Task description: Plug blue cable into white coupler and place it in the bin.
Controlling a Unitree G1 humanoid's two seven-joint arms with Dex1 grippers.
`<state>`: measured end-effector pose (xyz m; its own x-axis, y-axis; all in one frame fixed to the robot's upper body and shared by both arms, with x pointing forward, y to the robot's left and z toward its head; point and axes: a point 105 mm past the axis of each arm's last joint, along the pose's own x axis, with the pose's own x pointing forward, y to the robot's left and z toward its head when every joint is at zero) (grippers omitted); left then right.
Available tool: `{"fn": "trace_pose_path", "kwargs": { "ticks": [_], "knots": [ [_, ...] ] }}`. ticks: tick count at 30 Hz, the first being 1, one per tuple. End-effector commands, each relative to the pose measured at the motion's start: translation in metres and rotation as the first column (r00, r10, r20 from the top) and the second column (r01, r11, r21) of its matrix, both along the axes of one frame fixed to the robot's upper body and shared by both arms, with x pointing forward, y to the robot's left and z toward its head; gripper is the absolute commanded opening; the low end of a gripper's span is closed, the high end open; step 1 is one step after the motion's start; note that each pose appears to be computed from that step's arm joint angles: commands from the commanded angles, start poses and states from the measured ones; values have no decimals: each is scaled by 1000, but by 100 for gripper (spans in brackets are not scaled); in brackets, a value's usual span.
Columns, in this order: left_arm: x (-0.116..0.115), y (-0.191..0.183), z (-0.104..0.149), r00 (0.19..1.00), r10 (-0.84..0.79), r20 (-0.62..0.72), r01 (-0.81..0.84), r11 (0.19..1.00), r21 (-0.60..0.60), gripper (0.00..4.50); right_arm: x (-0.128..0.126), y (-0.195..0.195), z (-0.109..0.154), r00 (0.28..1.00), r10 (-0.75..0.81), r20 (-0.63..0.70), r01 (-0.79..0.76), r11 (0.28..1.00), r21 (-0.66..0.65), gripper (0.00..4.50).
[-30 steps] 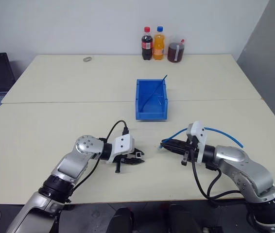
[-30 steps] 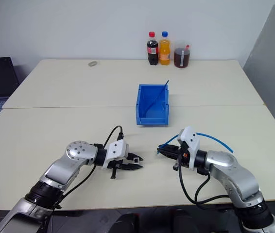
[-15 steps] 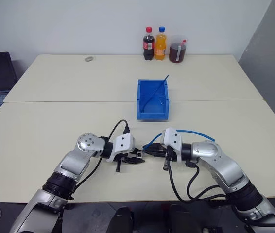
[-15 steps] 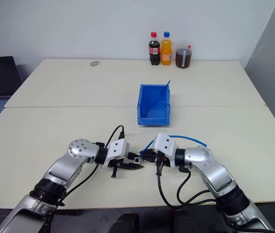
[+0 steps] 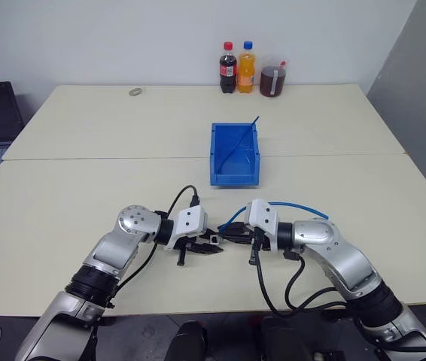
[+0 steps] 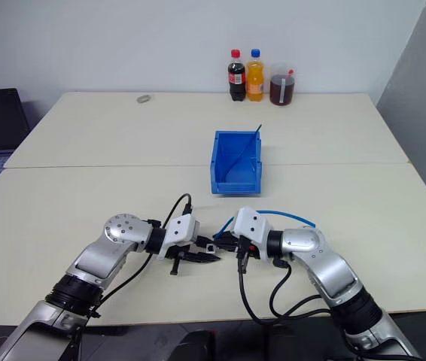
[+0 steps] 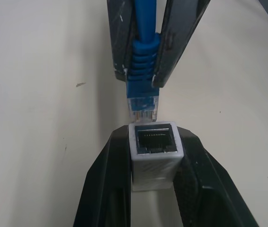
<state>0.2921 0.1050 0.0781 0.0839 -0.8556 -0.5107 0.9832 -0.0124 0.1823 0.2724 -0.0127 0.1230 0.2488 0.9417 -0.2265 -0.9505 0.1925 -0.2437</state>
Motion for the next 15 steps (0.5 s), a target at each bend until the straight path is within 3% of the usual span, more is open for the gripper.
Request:
{"fn": "trace_pose_path", "kwargs": {
  "ticks": [1,6,15],
  "knots": [
    [-7,2,-13,999,-10,-41,11,999,40,83,-6,9,24,996,42,79,-46,998,41,0],
    [-6,2,-13,999,-8,-39,9,999,41,83,-6,9,23,996,43,78,-45,999,31,0],
    [-5,2,-13,999,1,-39,0,999,32,83,-6,7,0,999,35,36,-34,999,-27,0]
  ]
}}
